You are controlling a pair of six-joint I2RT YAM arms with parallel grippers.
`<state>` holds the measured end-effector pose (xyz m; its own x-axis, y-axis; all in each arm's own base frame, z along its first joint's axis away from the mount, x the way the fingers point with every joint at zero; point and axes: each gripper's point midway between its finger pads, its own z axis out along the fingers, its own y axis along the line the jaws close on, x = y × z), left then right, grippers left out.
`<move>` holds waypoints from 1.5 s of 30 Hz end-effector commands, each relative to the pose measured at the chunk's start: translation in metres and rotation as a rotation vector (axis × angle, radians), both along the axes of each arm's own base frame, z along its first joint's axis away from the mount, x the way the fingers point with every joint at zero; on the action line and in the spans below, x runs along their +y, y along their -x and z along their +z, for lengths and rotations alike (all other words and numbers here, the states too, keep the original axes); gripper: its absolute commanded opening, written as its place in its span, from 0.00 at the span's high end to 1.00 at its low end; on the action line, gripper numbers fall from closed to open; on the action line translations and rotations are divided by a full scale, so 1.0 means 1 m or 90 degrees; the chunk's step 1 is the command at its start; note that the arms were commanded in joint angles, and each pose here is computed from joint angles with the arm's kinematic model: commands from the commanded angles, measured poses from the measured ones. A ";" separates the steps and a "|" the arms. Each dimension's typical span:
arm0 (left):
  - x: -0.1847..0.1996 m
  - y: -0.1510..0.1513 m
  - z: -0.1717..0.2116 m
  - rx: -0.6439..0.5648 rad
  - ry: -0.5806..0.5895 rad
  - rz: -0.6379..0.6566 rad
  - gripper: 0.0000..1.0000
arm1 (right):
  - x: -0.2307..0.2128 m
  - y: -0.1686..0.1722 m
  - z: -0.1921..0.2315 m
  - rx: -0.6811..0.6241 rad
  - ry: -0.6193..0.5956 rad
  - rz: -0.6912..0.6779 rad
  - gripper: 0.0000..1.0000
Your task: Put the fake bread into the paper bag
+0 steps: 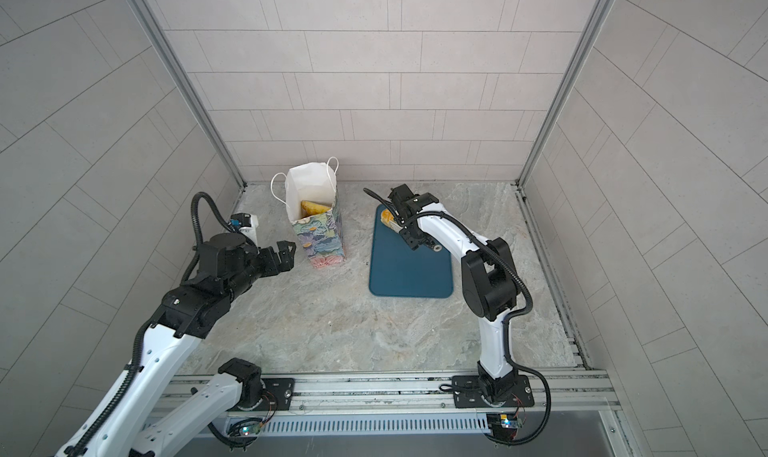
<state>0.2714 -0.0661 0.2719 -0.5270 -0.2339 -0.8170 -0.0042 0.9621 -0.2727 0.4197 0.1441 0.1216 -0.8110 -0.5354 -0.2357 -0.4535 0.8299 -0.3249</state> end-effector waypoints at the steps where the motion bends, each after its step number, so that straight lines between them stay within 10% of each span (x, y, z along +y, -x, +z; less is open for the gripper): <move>1: 0.004 0.002 -0.002 0.001 -0.004 0.012 0.00 | 0.000 -0.008 0.006 -0.017 0.004 0.016 0.45; 45: 0.001 -0.002 -0.004 0.017 0.003 0.014 0.00 | 0.011 -0.032 -0.035 0.042 -0.020 0.119 0.44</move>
<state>0.2745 -0.0665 0.2637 -0.5512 -0.2398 -0.7991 -0.0238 0.9619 -0.2722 0.4545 0.1500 0.0908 -0.7287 -0.6485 -0.2202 -0.5917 0.7580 -0.2744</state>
